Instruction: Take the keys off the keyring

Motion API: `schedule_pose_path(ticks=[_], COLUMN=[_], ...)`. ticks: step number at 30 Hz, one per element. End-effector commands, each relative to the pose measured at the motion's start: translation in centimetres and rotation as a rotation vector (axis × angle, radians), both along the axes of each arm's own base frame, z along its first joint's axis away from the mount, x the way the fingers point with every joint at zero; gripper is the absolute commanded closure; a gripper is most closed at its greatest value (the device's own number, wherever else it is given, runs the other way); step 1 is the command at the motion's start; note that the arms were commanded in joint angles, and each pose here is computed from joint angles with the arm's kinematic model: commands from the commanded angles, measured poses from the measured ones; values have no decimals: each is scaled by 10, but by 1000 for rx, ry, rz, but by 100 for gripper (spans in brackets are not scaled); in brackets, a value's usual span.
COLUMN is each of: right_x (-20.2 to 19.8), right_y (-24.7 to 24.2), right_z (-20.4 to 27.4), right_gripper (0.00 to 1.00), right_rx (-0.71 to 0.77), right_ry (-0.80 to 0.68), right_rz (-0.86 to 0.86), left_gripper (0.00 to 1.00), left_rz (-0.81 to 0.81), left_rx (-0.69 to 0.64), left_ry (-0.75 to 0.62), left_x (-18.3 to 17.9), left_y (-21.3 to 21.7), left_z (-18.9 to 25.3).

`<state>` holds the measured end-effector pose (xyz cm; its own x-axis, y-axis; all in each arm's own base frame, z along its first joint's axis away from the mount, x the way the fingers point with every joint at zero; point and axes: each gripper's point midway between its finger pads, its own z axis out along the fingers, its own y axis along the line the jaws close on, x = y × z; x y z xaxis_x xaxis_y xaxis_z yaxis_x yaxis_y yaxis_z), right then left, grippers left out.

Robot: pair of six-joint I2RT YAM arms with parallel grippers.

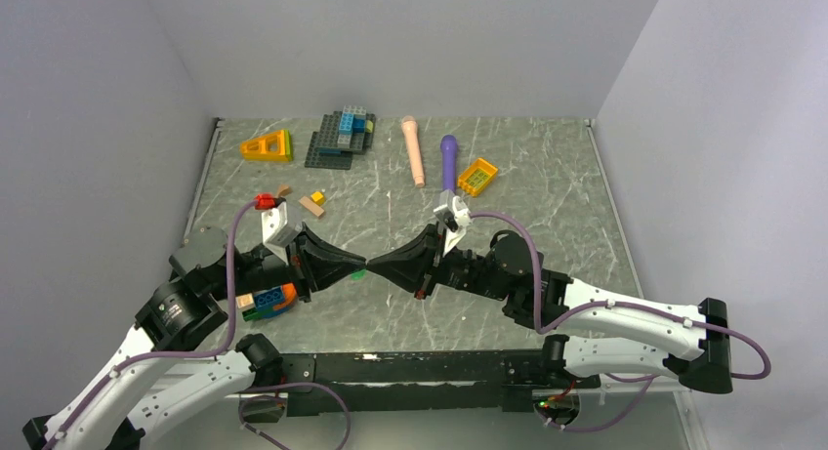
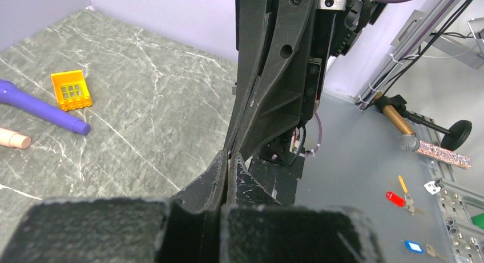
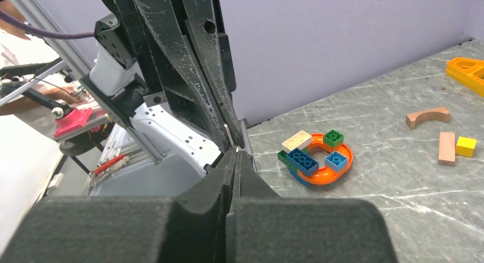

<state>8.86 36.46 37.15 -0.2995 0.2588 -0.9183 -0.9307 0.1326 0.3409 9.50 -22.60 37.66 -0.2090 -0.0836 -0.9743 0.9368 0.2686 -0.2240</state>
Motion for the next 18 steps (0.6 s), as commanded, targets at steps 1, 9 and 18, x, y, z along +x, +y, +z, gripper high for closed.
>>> schedule_pose_path(ticks=[1,9,18], right_x=[-8,-7,4], right_y=[-3,-6,-7], right_z=[25,22,14], right_gripper=[100,100,100], right_rx=[111,125,168], right_ry=[-7,10,41], right_rz=[34,20,-35], left_gripper=[100,100,100], left_rz=[53,67,131], left_rx=[-42,-75,-132], left_ry=[-6,10,17], left_x=[11,14,26], left_y=[0,-2,-1], left_z=[7,6,-3])
